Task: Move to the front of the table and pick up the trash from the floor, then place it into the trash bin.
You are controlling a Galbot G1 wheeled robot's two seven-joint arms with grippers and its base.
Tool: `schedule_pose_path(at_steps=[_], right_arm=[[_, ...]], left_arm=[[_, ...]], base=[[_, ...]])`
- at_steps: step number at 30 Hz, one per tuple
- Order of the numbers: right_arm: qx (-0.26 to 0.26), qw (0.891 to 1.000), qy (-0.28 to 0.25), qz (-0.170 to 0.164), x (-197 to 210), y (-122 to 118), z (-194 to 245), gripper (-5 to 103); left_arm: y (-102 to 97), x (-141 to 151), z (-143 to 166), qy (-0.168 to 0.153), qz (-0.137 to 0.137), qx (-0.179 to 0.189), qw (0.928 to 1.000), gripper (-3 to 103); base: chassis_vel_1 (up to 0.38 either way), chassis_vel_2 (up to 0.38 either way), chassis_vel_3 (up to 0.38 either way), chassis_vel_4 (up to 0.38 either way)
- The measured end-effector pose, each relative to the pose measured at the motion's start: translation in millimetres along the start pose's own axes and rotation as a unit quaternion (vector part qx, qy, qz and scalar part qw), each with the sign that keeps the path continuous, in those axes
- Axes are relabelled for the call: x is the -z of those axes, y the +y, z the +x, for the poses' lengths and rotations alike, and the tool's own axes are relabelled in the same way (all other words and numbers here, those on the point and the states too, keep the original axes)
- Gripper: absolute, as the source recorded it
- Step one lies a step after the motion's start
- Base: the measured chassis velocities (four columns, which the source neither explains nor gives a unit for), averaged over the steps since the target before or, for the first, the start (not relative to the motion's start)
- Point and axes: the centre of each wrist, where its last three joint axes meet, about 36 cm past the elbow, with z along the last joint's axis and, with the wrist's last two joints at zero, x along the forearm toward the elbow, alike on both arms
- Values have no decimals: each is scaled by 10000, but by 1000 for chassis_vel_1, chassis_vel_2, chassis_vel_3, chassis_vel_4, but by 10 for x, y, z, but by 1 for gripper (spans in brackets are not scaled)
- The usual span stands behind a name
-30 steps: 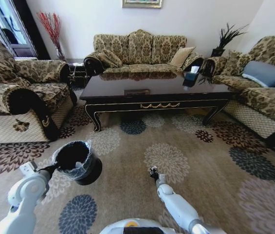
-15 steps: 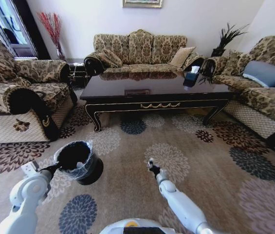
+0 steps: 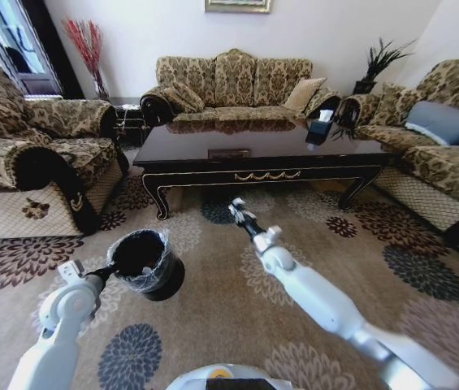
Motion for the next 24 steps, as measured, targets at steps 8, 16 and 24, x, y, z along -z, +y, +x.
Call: schedule_pose_path(at_steps=[8, 16, 24], right_arm=[[1285, 9917, -35, 51, -72, 720, -415, 0], [2343, 9717, 19, 313, -186, 1261, -770, 0], [2424, 9670, 335, 708, -410, 1321, -775, 0]], left_arm=[[-83, 133, -51, -89, 24, -183, 9998, 3], [-146, 363, -166, -274, 106, -291, 9991, 3], [-161, 485, -145, -415, 147, -358, 9984, 3]], base=[[0, 0, 0, 0], [0, 0, 0, 0], [0, 0, 0, 0]])
